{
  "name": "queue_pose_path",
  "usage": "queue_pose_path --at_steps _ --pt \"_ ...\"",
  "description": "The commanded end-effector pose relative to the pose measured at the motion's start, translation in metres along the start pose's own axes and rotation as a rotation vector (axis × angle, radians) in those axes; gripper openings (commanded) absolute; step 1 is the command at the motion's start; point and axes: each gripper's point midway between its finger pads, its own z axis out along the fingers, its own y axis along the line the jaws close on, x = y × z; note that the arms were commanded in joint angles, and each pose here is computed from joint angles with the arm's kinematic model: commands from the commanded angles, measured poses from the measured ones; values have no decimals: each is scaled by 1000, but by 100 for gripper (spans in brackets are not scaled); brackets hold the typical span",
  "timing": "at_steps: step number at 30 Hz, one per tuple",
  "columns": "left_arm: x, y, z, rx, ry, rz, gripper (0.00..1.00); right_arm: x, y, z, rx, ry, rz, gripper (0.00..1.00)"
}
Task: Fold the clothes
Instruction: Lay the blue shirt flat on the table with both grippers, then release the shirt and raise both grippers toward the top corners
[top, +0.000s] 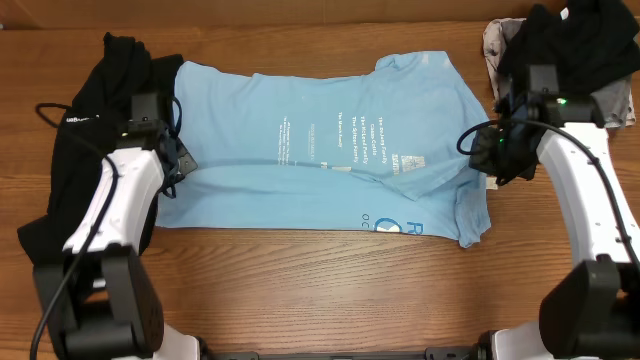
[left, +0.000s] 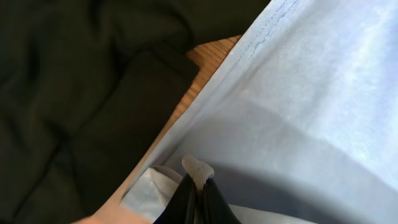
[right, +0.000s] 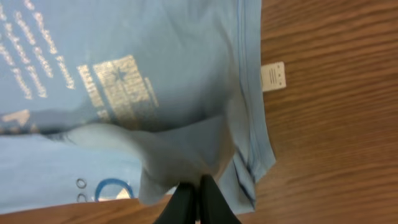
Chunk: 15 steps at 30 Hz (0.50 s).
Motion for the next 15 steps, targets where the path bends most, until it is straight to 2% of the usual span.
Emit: queue_pose_path --at_steps 1,8,15 --pt "6 -1 19 -18 35 -12 4 6 -5 21 14 33 -22 4" --pt "5 1 41 -65 31 -6 4 -6 -4 49 0 -28 -56 4" --pt "-7 -5 42 -42 -19 -22 11 -36 4 51 -29 -155 -65 5"
